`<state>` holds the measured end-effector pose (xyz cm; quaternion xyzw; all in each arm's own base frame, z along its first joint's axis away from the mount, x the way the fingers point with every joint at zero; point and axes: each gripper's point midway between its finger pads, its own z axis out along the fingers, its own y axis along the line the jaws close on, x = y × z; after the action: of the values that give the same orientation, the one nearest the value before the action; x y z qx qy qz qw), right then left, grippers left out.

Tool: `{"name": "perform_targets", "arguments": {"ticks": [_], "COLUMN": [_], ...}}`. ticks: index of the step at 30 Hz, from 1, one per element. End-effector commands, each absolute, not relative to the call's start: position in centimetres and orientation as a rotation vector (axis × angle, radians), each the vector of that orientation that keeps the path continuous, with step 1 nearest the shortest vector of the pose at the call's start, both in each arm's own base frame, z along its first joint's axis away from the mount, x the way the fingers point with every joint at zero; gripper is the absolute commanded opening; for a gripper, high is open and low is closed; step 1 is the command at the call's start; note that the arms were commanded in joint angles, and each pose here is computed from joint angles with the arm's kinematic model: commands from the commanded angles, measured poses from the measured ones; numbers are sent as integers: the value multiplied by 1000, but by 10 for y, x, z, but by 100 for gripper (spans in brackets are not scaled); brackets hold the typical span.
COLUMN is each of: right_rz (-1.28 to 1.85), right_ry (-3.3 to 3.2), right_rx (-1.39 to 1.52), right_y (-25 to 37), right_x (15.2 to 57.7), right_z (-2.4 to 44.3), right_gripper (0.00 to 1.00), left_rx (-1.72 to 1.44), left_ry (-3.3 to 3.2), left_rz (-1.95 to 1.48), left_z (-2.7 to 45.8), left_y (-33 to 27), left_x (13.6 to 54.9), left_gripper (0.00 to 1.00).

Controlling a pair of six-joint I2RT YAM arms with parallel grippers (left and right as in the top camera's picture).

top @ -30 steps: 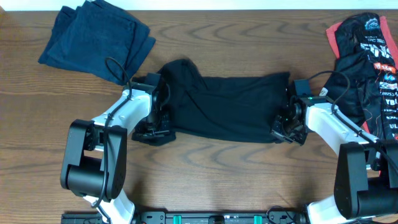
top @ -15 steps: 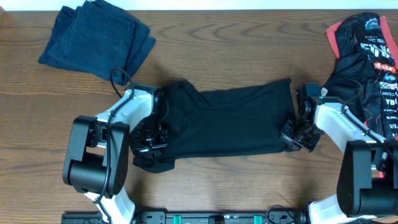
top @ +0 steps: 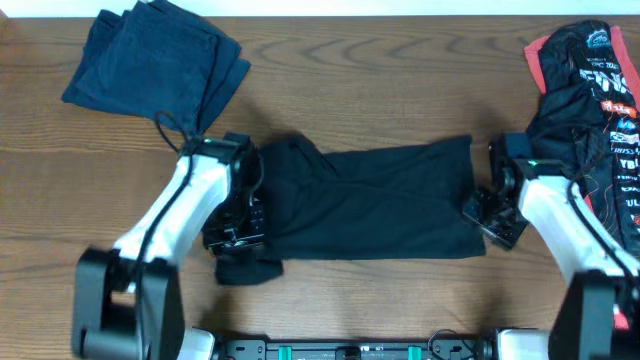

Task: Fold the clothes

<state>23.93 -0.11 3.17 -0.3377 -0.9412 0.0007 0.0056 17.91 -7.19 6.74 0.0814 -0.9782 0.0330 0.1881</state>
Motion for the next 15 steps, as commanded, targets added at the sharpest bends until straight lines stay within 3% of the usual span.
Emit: {"name": "perform_targets", "arguments": {"ticks": [1,6,15], "right_rz": [17,-15,-224], "right_ry": [-3016,-3039,-3089], "right_rx": [-1040,-1042,-927], "right_y": [-8,-6,15], "right_x": [242,246,260], "right_z": [44,48,51], "right_gripper": [99,99,99], "left_rx": [219,207,192], "left_ry": [-2751,-2778,-3046], "left_rz": [74,89,334], "left_z": [76,74,64], "left_y": [-68,-69,-97], "left_x": [170,176,248], "left_gripper": [75,79,80]}}
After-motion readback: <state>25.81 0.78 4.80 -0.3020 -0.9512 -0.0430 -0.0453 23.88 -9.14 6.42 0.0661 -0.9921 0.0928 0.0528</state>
